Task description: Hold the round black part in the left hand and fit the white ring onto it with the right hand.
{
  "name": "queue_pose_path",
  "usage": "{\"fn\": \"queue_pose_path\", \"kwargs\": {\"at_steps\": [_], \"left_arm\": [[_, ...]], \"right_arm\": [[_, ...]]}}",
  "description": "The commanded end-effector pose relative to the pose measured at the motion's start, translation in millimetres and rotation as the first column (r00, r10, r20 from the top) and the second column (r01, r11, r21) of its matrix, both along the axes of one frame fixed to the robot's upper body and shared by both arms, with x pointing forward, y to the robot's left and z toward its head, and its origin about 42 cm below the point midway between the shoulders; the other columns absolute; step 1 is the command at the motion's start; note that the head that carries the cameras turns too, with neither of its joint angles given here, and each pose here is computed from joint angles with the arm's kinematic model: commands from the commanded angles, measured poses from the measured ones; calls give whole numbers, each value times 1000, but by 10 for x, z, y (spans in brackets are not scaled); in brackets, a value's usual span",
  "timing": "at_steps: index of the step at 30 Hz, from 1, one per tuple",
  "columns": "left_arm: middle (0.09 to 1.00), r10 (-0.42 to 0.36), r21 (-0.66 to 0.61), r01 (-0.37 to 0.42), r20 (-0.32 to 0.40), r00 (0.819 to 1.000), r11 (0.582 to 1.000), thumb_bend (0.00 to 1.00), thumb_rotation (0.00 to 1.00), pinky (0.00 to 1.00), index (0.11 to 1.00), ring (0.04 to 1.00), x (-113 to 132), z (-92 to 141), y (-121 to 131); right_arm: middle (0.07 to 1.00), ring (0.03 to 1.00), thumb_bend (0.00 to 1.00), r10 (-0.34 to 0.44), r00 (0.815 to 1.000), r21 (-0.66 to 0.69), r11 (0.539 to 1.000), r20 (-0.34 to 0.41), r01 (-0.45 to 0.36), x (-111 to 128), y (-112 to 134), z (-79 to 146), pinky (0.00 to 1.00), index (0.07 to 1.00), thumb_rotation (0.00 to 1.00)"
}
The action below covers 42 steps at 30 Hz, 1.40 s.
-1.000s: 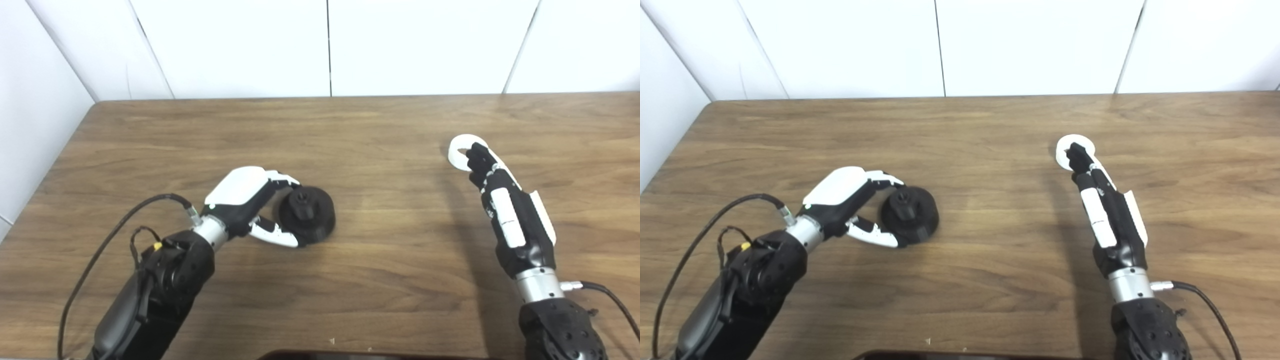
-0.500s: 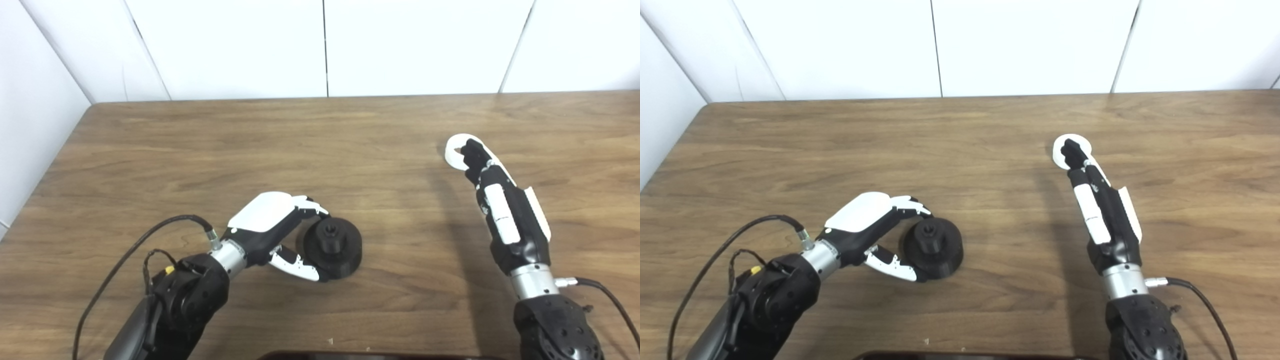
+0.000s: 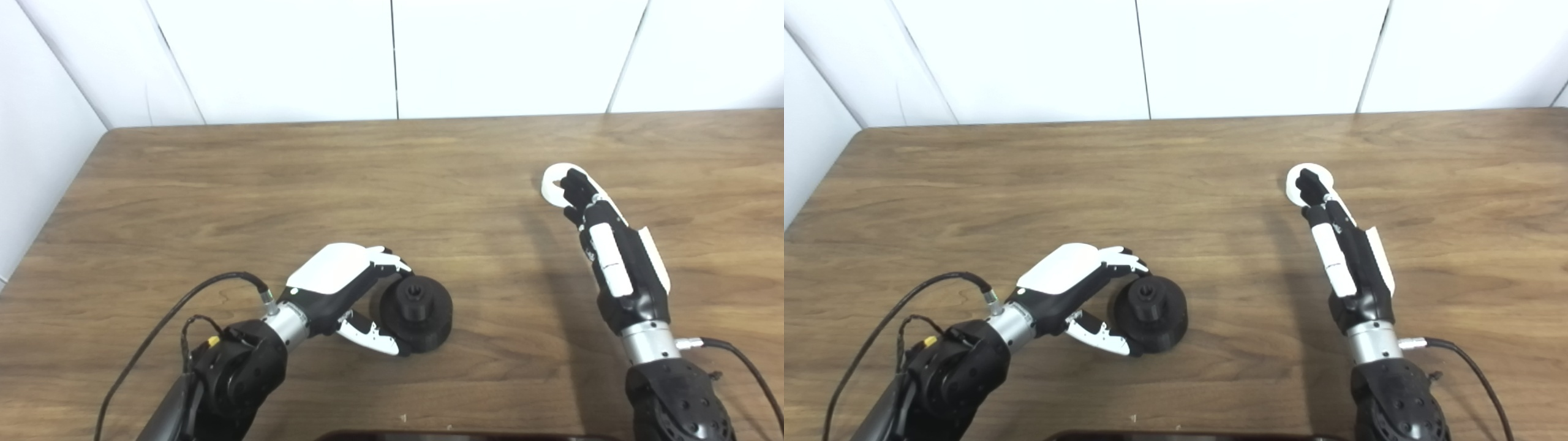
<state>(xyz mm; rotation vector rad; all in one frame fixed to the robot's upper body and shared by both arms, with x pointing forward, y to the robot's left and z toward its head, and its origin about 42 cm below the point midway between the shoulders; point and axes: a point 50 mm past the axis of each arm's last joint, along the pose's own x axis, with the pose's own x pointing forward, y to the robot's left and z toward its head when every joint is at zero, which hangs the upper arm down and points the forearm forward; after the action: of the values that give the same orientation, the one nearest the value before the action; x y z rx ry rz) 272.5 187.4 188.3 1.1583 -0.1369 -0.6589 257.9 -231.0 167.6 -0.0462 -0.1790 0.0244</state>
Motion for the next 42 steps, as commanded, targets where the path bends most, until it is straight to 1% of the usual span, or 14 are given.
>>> {"fn": "queue_pose_path", "kwargs": {"at_steps": [1,8,12,13,14,17,20,24,25,27,28,31,36,42], "left_arm": [[871,-41,-12,41,36,999,999,649,422,810,728,936,12,70,-68],[873,-41,-8,42,43,998,999,642,429,807,731,939,24,65,-75],[874,-38,-9,38,41,998,999,637,421,810,733,941,21,59,-85],[875,-38,-9,38,40,998,999,637,420,811,734,942,21,56,-85],[876,-37,-10,37,39,999,999,636,423,814,735,944,20,54,-87],[874,-35,-15,36,40,999,999,639,417,816,732,942,23,41,-91],[875,-33,-13,34,40,999,999,638,425,817,735,945,24,31,-94],[876,-26,-13,26,36,999,1000,639,414,819,736,946,27,22,-101],[876,-25,-12,25,37,999,1000,640,413,820,736,946,30,18,-103],[875,-25,-11,25,40,999,1000,644,414,813,733,943,35,12,-103],[875,-25,-12,25,40,999,1000,644,414,812,732,942,37,7,-104],[871,-25,-15,26,42,999,1000,647,412,809,730,939,42,-8,-112],[871,-29,-20,30,46,999,999,645,416,815,730,940,49,-12,-120],[872,-29,-15,30,47,998,999,641,423,819,734,942,65,-1,-108]], "right_arm": [[906,942,604,-13,1000,33,999,24,12,-112,55,48,953,897,859],[909,941,607,-9,999,38,999,32,8,-123,32,67,954,897,844],[907,935,584,-24,999,-28,999,41,25,-130,-4,124,921,894,851],[907,934,575,-25,999,-37,999,39,26,-130,-25,156,913,893,818],[913,917,565,-25,999,-41,999,38,27,-127,-54,191,837,892,687],[905,862,578,-35,998,-98,994,55,41,-114,-178,351,698,887,500],[870,818,624,-71,994,-207,974,89,88,-93,-324,592,637,860,445],[856,819,651,-107,987,-332,932,123,142,-46,-521,914,617,808,426],[861,831,647,-109,986,-360,921,128,149,-15,-579,978,647,803,413],[875,880,653,-114,984,-430,888,135,162,58,-693,1068,781,792,312],[872,877,660,-121,984,-468,868,132,170,96,-738,1097,790,789,305],[884,880,714,-130,984,-587,790,121,177,239,-808,1143,779,793,344],[895,882,742,-103,990,-725,675,93,138,563,-785,1197,777,789,319],[899,895,789,-88,995,-767,634,49,94,983,-777,1115,808,781,309]]}}
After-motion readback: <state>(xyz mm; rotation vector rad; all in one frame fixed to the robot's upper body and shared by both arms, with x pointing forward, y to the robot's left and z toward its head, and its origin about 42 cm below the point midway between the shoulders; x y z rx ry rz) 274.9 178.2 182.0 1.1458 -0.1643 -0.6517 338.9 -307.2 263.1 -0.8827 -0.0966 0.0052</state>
